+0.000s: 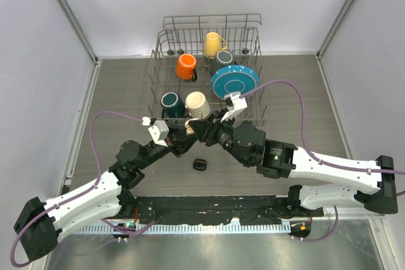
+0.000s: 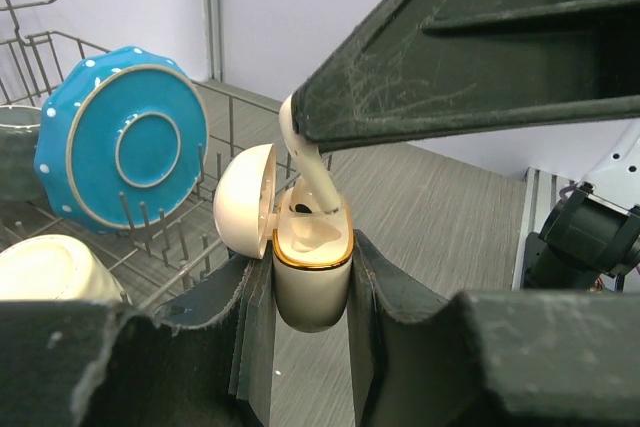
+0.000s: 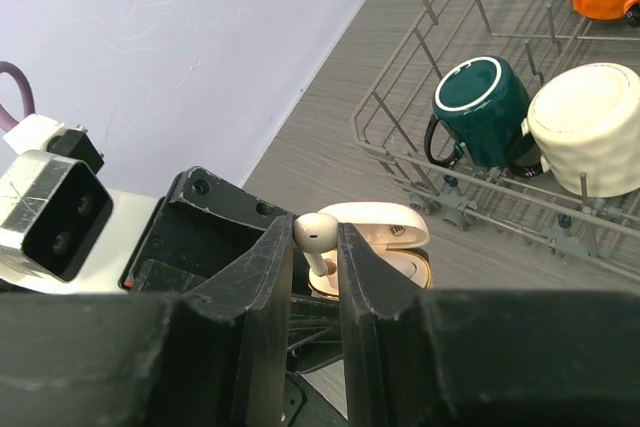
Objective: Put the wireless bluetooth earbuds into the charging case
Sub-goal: Place the earbud in the charging case.
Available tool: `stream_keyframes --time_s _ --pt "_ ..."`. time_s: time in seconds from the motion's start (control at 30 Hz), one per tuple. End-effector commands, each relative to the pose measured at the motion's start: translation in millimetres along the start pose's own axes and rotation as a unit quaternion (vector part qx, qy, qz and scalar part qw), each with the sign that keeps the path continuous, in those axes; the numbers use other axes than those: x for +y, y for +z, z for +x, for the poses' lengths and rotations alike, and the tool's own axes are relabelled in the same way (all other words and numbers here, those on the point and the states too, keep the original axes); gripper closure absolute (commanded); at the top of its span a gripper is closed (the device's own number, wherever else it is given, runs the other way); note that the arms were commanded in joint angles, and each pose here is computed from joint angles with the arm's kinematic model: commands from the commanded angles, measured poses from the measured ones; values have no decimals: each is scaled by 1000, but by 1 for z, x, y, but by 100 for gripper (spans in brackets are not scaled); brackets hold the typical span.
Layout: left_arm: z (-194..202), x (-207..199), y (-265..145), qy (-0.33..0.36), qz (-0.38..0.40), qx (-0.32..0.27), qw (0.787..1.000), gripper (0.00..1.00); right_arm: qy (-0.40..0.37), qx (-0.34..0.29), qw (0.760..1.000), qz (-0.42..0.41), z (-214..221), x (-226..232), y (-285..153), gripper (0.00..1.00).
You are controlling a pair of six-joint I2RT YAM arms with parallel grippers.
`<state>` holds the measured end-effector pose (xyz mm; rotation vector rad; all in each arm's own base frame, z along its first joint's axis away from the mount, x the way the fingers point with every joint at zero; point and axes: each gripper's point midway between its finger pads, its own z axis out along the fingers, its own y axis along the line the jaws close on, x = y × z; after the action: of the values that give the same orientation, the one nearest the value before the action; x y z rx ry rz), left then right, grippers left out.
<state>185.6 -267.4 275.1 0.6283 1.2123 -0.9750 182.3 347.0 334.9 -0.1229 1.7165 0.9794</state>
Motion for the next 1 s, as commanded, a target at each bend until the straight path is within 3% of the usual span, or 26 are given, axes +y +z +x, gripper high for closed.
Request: stream_keyframes --time_s 0.0,0.37,0.97 --pt "-35 0 4 16 -3 -56 998 100 3 -35 999 6 -19 9 2 99" --pt "-38 -1 4 15 -1 -61 998 100 -22 -46 998 44 -9 0 5 99" --pt "-39 0 5 8 -6 -65 998 100 -4 -50 998 27 -4 7 9 99"
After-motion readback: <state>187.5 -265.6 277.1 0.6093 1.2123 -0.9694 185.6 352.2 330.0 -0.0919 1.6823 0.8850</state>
